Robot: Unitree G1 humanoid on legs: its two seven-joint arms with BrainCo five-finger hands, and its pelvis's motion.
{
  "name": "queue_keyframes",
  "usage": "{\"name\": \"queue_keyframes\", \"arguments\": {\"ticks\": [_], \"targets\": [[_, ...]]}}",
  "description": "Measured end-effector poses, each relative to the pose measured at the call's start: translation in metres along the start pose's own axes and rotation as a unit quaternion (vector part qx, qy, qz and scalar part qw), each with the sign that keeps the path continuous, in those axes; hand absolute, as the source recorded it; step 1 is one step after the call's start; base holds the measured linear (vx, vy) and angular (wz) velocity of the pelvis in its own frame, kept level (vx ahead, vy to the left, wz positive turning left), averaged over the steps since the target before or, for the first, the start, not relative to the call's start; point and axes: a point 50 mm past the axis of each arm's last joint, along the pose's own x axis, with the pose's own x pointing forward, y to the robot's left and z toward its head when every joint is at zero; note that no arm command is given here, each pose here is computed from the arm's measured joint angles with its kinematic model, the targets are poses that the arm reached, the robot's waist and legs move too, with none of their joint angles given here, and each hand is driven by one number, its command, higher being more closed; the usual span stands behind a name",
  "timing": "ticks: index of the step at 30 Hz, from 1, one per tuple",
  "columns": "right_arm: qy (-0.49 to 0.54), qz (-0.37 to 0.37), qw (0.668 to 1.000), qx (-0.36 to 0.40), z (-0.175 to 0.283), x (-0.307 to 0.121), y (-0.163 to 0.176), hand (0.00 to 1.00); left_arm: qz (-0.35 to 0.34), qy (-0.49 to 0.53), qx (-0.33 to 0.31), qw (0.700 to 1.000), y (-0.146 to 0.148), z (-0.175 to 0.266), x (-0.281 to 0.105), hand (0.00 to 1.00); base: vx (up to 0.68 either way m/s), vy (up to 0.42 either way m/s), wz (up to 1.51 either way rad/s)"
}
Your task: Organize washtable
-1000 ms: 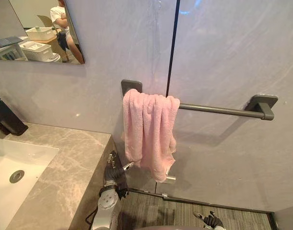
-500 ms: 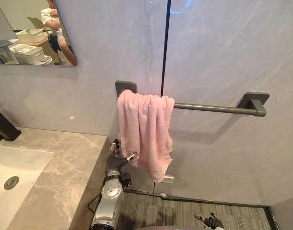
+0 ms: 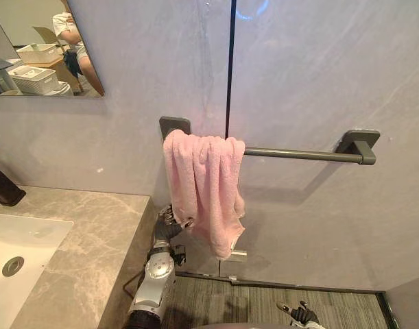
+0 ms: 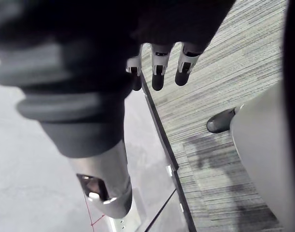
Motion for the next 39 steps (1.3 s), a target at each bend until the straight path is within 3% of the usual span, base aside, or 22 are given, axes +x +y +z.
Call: {"name": "queue_keyframes", "arguments": {"ticks": [14, 21, 29, 39], "targets": [[-0.001, 0.006, 1.000, 0.002, 0.012, 0.005, 0.007, 0.00, -0.027, -0.010, 0.002, 1.000, -0.009, 0.006, 0.003, 1.00, 0.00, -0.003, 0.00], [-0.041, 0.034, 0.999, -0.003, 0.005, -0.012, 0.004, 0.00, -0.021, -0.034, -0.029, 0.999, -0.004, 0.020, 0.004, 1.00, -0.04, -0.010, -0.02], [-0.205, 0.092, 0.974, -0.020, 0.061, -0.041, 0.022, 0.00, -0.010, -0.063, -0.066, 0.996, -0.003, 0.032, -0.009, 1.00, -0.02, 0.008, -0.19], [-0.327, 0.167, 0.930, -0.003, 0.102, -0.079, 0.038, 0.00, -0.022, -0.106, -0.094, 0.990, -0.007, 0.052, -0.013, 1.00, 0.01, 0.003, -0.01]]}}
